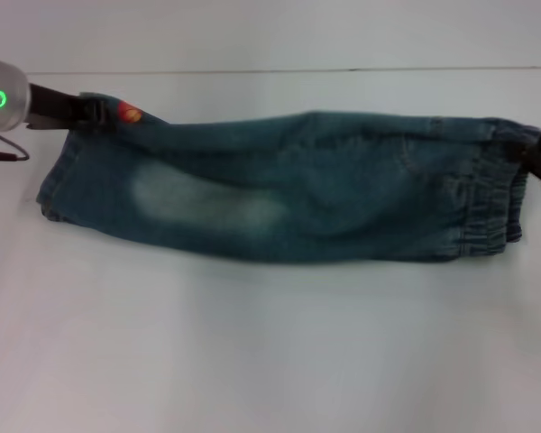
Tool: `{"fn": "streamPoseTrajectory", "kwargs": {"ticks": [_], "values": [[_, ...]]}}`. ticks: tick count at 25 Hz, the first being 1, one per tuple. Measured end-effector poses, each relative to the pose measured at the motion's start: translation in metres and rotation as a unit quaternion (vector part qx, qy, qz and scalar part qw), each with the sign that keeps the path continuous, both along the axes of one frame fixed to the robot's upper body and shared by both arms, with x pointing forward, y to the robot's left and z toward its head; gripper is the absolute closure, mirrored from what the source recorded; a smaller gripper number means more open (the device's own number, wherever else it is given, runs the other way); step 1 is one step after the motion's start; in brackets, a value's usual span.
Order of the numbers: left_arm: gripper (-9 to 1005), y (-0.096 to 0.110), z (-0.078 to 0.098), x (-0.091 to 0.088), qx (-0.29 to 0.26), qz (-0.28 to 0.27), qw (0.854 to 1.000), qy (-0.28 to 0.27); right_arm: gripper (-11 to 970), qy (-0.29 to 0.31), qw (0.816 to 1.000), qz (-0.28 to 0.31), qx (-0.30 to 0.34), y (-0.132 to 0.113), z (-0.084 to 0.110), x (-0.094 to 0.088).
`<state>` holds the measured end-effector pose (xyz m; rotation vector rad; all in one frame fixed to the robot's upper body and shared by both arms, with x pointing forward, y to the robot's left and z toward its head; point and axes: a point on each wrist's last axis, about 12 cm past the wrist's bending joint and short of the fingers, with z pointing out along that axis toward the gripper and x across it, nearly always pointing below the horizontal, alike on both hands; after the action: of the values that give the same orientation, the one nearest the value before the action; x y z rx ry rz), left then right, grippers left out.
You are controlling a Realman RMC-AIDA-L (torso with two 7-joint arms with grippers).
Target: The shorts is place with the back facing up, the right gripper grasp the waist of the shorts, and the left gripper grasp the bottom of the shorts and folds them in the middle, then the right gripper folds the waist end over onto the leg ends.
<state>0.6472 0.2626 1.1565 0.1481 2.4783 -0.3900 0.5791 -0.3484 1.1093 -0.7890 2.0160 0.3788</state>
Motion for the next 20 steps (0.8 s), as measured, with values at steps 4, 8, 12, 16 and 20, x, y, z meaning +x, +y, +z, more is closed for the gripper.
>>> {"fn": "streamPoseTrajectory", "kwargs": {"ticks": [4,8,12,16,20], "values": [[899,-0.0007,-0.0006,0.0056,-0.006,0.017,1.0,-0.013,872,0.016,1.0,0.012,-0.009,0.0064,-0.0069,0.004],[833,0.0002,0.0039,0.0087,-0.015,0.024,0.999,-0.022,788,0.015,1.0,0.01,-0.021,0.0076,-0.007,0.0059],[706,0.0009,0.0051,0.0093,-0.018,0.025,0.999,-0.024,705,0.012,1.0,0.009,-0.023,0.0065,-0.0053,0.0071],[400,-0.0001,0.0039,0.0084,-0.013,0.022,0.999,-0.029,559,0.006,1.0,0.006,-0.027,0.0063,-0.0016,0.0071],[263,-0.0025,0.0023,0.007,-0.009,0.004,0.999,-0.034,388,0.022,0.999,0.009,-0.021,0.0046,0.0018,0.0011]]}}
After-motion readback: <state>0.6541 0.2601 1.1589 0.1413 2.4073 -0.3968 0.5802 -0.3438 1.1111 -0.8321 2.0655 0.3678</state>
